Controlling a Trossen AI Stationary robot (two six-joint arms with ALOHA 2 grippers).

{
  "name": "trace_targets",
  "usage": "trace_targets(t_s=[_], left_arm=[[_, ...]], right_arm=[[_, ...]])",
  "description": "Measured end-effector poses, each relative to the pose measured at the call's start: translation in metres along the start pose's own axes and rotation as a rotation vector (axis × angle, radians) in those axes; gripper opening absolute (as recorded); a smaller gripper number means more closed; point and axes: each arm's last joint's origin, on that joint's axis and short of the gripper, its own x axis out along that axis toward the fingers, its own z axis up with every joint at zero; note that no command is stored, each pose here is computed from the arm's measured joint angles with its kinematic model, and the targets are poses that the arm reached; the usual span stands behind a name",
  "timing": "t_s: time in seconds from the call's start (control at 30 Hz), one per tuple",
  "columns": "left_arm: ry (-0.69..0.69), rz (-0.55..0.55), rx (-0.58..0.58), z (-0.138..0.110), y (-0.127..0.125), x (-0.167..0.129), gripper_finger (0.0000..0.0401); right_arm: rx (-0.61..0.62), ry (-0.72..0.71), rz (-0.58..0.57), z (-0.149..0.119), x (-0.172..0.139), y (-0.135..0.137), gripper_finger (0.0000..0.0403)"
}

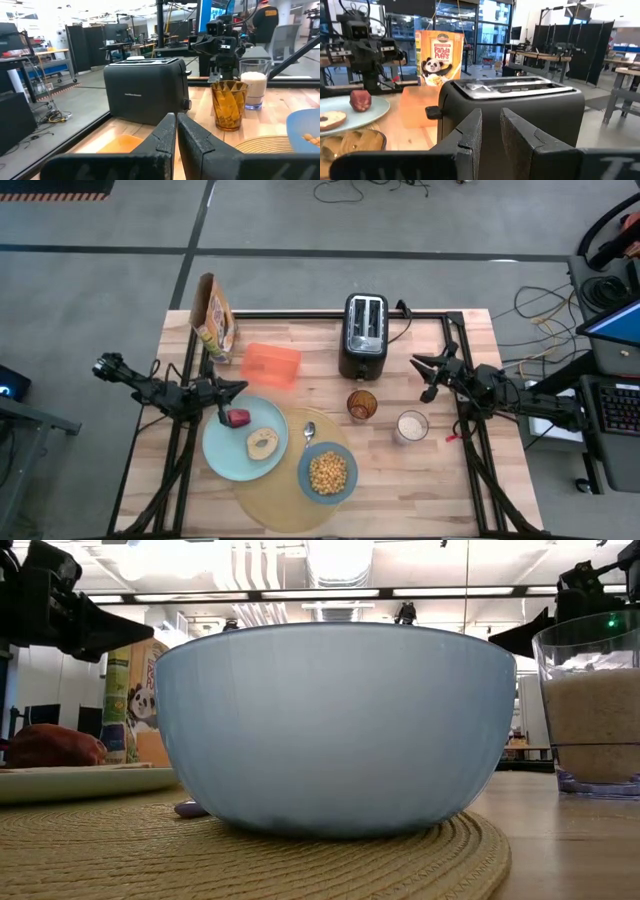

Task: Arrange a breakfast setting
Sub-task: Return to Home Position

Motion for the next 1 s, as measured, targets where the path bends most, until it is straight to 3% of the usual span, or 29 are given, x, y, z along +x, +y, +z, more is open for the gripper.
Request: trace_targets(t_s=[1.0], left_arm=[[-0.004,0.006,-0.009,0.0038,0.0009,-0.0004,0.0000]], right_arm=[[0.000,0.026,0.004,-0.0026,0.0002,0.0004,0.0063]])
